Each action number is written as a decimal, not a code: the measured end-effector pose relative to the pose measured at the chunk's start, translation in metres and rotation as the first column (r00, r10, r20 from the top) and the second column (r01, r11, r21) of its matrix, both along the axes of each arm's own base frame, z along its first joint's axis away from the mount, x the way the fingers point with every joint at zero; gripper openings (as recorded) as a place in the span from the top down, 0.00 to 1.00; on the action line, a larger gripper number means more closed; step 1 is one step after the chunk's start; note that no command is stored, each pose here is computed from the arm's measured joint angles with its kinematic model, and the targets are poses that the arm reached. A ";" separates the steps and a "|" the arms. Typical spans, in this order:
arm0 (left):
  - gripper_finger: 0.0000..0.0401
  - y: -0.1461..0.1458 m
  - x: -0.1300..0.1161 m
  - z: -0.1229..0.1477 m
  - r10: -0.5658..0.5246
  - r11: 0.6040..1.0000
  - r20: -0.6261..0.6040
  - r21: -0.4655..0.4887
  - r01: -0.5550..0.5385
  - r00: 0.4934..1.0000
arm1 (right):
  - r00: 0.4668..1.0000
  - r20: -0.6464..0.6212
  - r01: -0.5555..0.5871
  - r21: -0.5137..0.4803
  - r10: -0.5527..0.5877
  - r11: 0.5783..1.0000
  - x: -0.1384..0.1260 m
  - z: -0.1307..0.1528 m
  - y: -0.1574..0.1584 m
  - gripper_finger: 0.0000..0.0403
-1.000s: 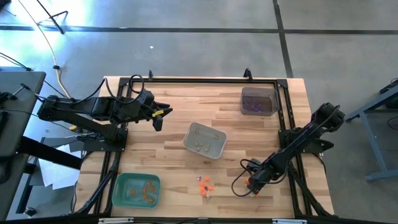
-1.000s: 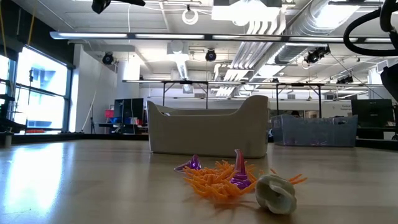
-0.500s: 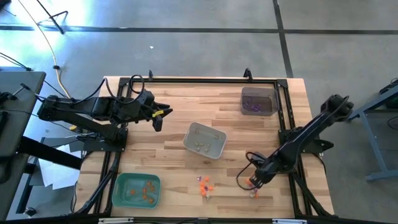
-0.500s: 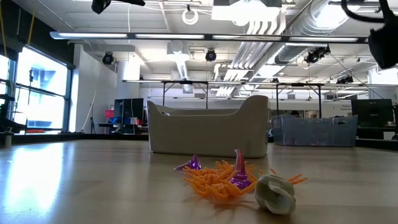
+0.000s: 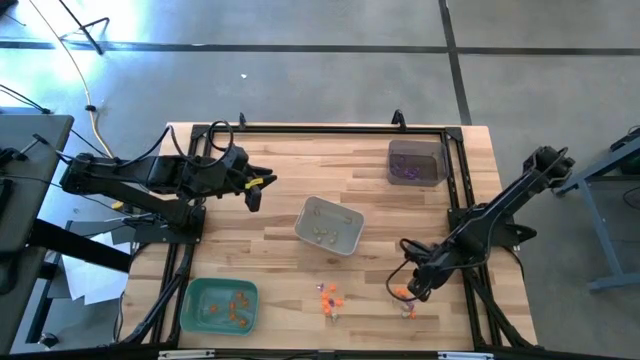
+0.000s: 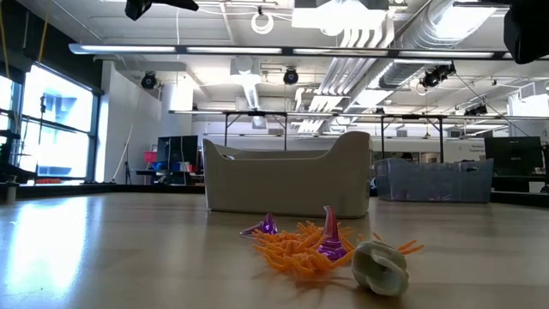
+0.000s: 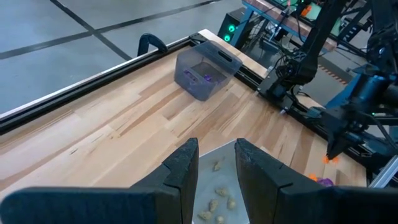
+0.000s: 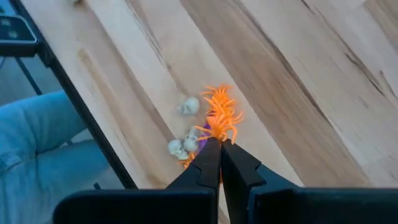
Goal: Sort Halloween decoration
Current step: Put the orange spider toy into the green bin
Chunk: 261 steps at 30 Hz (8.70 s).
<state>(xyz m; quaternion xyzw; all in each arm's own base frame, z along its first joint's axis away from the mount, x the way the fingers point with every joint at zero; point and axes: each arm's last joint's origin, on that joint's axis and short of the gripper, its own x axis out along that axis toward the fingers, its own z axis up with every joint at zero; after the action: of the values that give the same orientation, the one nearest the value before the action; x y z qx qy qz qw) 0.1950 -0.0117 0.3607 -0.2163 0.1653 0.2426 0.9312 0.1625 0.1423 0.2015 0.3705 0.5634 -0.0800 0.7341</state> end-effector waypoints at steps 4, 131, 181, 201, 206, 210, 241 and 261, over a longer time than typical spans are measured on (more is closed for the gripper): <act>0.76 0.000 0.000 0.000 0.000 1.000 0.000 0.000 0.000 1.000 | 1.000 0.004 -0.022 -0.011 0.022 1.000 0.000 0.000 0.000 1.00; 0.76 -0.017 0.034 0.030 -0.056 0.975 0.306 0.223 -0.014 0.950 | 0.778 0.538 0.199 -0.701 0.325 0.685 0.129 0.227 -0.080 1.00; 0.54 -0.034 0.000 0.031 -0.204 0.888 0.100 0.438 0.141 0.974 | 0.684 0.676 0.351 -0.634 0.274 0.689 0.239 0.245 -0.095 1.00; 0.81 -0.034 0.013 0.027 -0.211 0.883 0.091 0.444 0.150 0.973 | 0.681 0.668 0.322 -0.642 0.301 0.696 0.239 0.244 -0.093 1.00; 0.98 -0.034 0.013 0.027 -0.210 0.885 0.092 0.441 0.149 0.973 | 0.686 0.662 0.316 -0.645 0.302 0.696 0.239 0.243 -0.093 1.00; 0.99 -0.034 0.013 0.027 -0.208 0.890 0.096 0.432 0.147 0.973 | 0.690 0.658 0.311 -0.647 0.303 0.696 0.238 0.243 -0.092 1.00; 1.00 -0.035 0.012 0.027 -0.214 0.902 0.111 0.405 0.153 0.971 | 0.759 0.578 0.268 -0.696 0.299 0.666 0.225 0.242 -0.095 0.61; 1.00 -0.115 -0.025 -0.009 -0.449 0.741 0.086 -0.520 0.424 0.890 | 0.899 0.350 0.076 -0.718 0.265 0.692 0.208 0.218 -0.098 0.61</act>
<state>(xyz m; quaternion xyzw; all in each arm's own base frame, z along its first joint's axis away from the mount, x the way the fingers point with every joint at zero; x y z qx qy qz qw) 0.1704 -0.1271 0.3516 -0.4120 0.2917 -0.0319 0.8627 0.3708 0.0447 0.4195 0.0332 0.3312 -0.1706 0.9274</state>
